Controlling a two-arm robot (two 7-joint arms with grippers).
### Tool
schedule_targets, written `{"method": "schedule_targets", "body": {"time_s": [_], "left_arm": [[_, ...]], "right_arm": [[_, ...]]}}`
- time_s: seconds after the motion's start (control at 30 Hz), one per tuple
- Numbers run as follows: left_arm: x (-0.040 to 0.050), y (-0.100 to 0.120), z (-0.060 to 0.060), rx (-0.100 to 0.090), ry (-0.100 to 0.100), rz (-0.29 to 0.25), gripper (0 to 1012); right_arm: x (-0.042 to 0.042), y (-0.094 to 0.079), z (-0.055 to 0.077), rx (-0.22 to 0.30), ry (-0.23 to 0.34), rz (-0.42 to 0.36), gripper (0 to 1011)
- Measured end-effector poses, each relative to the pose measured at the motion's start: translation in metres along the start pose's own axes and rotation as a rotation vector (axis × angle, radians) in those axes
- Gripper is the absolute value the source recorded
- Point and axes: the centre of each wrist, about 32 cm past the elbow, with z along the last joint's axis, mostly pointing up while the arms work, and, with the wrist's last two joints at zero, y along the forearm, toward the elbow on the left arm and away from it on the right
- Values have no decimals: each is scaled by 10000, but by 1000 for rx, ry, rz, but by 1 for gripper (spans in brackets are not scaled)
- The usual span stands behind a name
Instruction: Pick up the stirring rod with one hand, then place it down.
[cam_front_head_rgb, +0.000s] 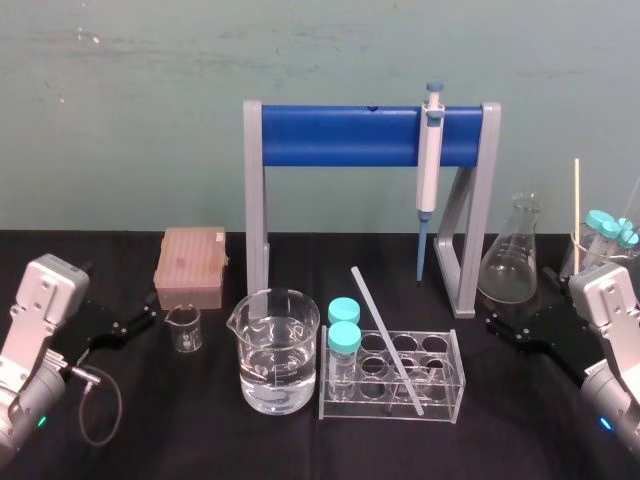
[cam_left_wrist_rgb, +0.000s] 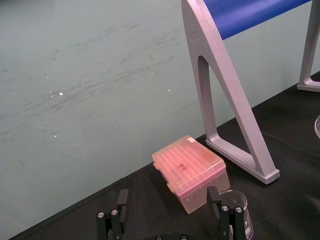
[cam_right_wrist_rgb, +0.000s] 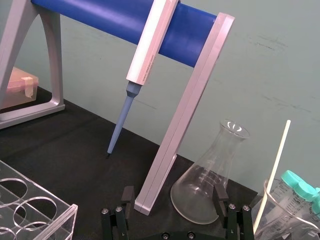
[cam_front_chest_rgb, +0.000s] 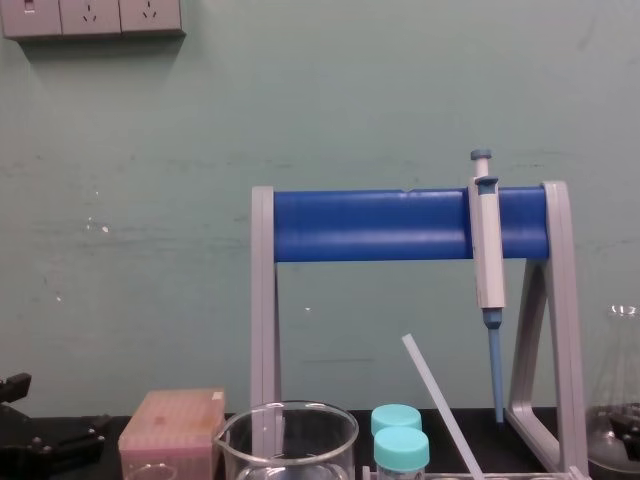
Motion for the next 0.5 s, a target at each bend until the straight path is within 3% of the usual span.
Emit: {"method": "schedule_targets", "body": {"time_s": [0.5], "left_arm": [[0, 0, 0, 0, 0, 0, 1000]], "right_arm": [[0, 0, 0, 0, 0, 0, 1003]]}}
